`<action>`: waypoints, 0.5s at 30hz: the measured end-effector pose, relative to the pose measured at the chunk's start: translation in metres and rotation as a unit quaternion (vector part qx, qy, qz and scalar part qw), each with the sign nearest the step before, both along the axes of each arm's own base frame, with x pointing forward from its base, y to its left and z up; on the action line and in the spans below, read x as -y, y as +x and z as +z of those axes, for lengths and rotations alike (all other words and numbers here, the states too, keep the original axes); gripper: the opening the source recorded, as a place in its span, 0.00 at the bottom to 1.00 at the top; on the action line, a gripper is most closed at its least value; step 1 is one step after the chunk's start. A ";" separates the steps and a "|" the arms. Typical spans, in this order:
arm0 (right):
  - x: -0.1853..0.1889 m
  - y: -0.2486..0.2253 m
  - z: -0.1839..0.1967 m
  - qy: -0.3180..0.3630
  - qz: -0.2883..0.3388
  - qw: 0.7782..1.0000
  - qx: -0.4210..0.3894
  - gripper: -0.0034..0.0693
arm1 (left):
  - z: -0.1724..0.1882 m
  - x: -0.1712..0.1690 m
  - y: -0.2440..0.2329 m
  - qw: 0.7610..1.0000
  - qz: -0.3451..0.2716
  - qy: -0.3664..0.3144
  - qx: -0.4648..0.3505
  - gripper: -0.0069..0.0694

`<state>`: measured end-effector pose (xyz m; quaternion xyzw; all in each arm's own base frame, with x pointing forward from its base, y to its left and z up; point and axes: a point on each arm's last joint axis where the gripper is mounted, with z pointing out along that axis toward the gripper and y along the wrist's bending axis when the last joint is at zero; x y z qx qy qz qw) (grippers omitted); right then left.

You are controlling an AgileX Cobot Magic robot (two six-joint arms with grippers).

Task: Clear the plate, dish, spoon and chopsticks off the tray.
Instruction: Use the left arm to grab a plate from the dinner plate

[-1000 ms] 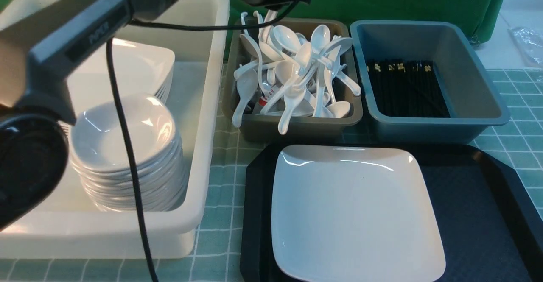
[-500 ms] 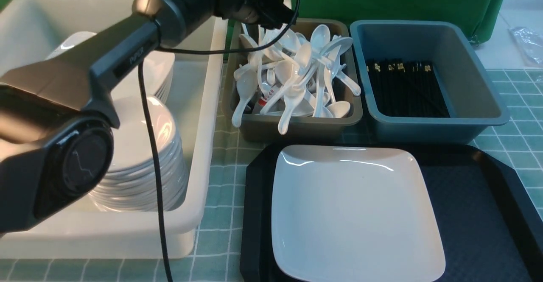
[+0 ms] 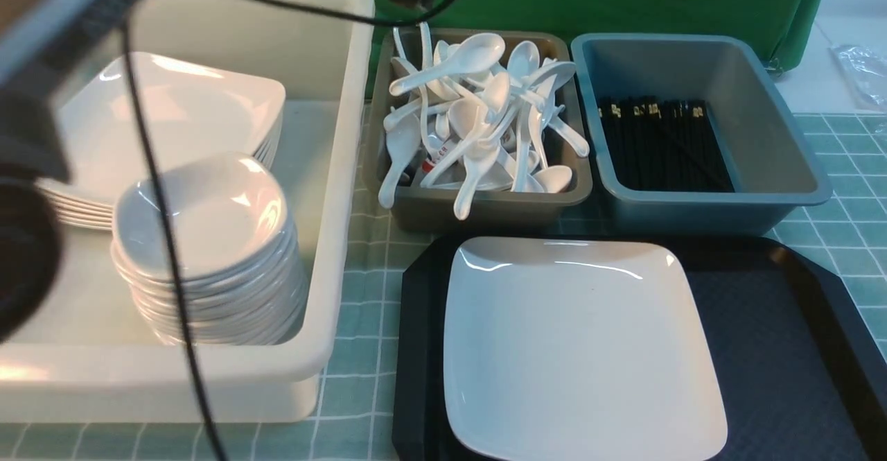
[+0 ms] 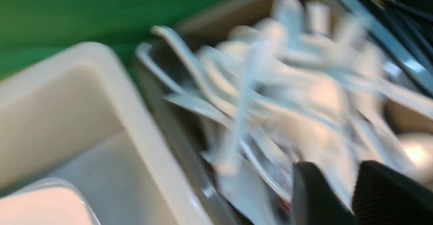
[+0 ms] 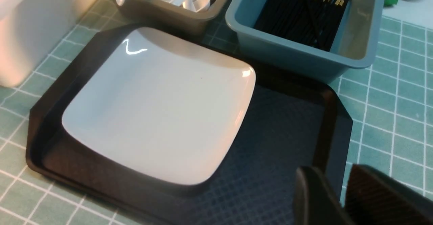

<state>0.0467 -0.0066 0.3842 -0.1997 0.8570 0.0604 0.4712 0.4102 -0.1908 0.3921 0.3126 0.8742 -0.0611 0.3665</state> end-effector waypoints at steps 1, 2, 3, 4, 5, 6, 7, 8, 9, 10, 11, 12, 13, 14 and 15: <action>0.000 0.000 0.000 -0.002 0.002 1.000 0.001 0.31 | 0.008 0.002 -0.013 1.000 -0.026 0.009 -0.002 0.20; 0.000 0.000 0.000 -0.004 0.003 1.000 0.002 0.31 | 0.015 0.011 -0.033 0.998 -0.064 0.017 -0.011 0.16; 0.000 0.000 0.000 -0.006 0.004 1.000 0.002 0.31 | 0.017 0.012 -0.038 0.997 -0.074 0.020 -0.013 0.15; 0.000 0.000 0.000 -0.007 0.005 1.000 0.003 0.31 | 0.020 0.019 -0.051 0.993 -0.114 0.028 -0.015 0.13; 0.000 0.000 0.000 -0.008 0.006 1.000 0.003 0.31 | 0.022 0.030 -0.078 0.985 -0.166 0.044 -0.017 0.11; 0.000 0.000 0.000 -0.009 0.007 1.000 0.003 0.32 | 0.021 0.036 -0.093 0.980 -0.191 0.055 -0.021 0.10; 0.000 0.000 0.000 -0.010 0.007 1.000 0.004 0.32 | 0.018 0.045 -0.109 0.973 -0.220 0.066 -0.024 0.10; 0.000 0.000 0.000 -0.013 0.009 1.000 0.005 0.32 | 0.010 0.053 -0.132 0.962 -0.257 0.087 -0.026 0.09; 0.000 0.000 0.000 -0.013 0.009 1.000 0.005 0.32 | 0.009 0.052 -0.133 0.962 -0.257 0.089 -0.027 0.09; 0.000 0.000 0.000 -0.014 0.010 1.000 0.005 0.32 | -0.004 0.060 -0.155 0.951 -0.289 0.110 -0.026 0.09; 0.000 0.000 0.000 -0.015 0.010 1.000 0.005 0.32 | -0.015 0.064 -0.166 0.943 -0.306 0.124 -0.027 0.09; 0.000 0.000 0.000 -0.016 0.011 1.000 0.005 0.32 | -0.035 0.068 -0.181 0.933 -0.331 0.139 -0.034 0.10; 0.000 0.000 0.000 -0.016 0.011 1.000 0.005 0.32 | -0.050 0.069 -0.189 0.925 -0.346 0.150 -0.045 0.10; 0.000 0.000 0.000 -0.017 0.011 1.000 0.006 0.32 | -0.060 0.072 -0.195 0.920 -0.357 0.155 -0.047 0.11; 0.000 0.000 0.000 -0.017 0.012 1.000 0.006 0.32 | -0.085 0.074 -0.204 0.905 -0.384 0.174 -0.055 0.13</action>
